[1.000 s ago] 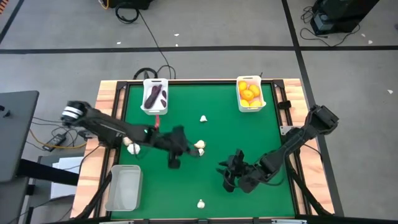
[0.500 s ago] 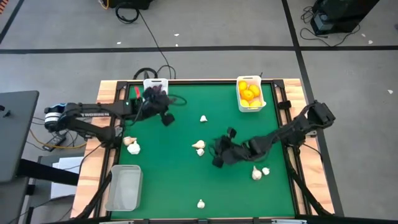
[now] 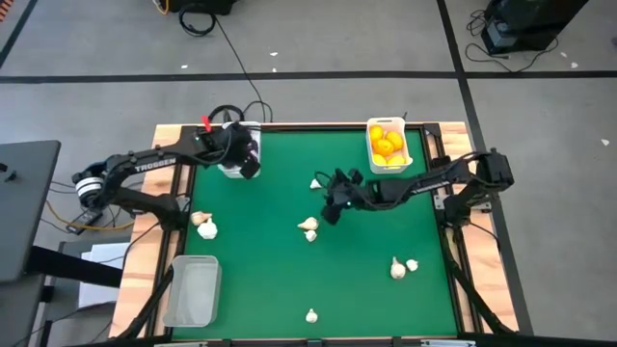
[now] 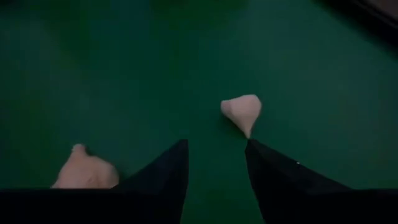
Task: Sort produce into baskets
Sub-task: Put the eggplant into the left white bin, then put the top small garlic into the gray bin
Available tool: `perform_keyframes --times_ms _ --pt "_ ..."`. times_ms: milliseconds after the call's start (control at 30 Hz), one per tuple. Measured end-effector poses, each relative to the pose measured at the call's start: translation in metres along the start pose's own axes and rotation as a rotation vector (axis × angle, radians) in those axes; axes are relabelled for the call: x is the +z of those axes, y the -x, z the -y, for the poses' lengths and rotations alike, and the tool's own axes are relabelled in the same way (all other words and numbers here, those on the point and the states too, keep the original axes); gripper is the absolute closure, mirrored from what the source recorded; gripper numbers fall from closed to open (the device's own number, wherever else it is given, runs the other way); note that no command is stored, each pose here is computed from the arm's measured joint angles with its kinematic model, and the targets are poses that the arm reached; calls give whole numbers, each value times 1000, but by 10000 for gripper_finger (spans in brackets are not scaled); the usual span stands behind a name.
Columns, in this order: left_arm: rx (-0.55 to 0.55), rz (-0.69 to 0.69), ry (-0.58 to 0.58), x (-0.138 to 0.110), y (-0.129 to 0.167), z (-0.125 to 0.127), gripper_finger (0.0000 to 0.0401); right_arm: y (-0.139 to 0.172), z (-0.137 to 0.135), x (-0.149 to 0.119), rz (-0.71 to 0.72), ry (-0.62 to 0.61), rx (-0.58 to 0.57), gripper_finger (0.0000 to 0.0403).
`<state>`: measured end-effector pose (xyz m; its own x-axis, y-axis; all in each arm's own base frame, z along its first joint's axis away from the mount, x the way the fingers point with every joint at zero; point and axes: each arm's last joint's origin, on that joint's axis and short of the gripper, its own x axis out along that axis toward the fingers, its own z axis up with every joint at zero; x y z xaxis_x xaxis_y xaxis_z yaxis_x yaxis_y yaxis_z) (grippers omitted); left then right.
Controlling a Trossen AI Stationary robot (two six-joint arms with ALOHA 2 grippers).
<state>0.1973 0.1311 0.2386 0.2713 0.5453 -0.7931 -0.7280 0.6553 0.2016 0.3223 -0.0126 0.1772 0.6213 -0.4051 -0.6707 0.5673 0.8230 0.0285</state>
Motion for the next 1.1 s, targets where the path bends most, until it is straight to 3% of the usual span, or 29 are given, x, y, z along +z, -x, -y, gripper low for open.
perform_keyframes --times_ms 233,533,800,967,1100 --pt "37 -69 -39 0 -22 -8 295 -2 5 3 20 13 -50 202" --pt "61 -11 -34 9 -30 -18 226 -4 11 7 39 68 -76 169" --pt "11 21 -73 3 -2 -11 224 -6 12 12 33 102 35 166" --pt "-61 66 -123 -4 26 7 224 -12 25 20 60 145 7 166" --pt "-176 137 -187 -12 50 30 224 -18 35 27 77 169 76 162"
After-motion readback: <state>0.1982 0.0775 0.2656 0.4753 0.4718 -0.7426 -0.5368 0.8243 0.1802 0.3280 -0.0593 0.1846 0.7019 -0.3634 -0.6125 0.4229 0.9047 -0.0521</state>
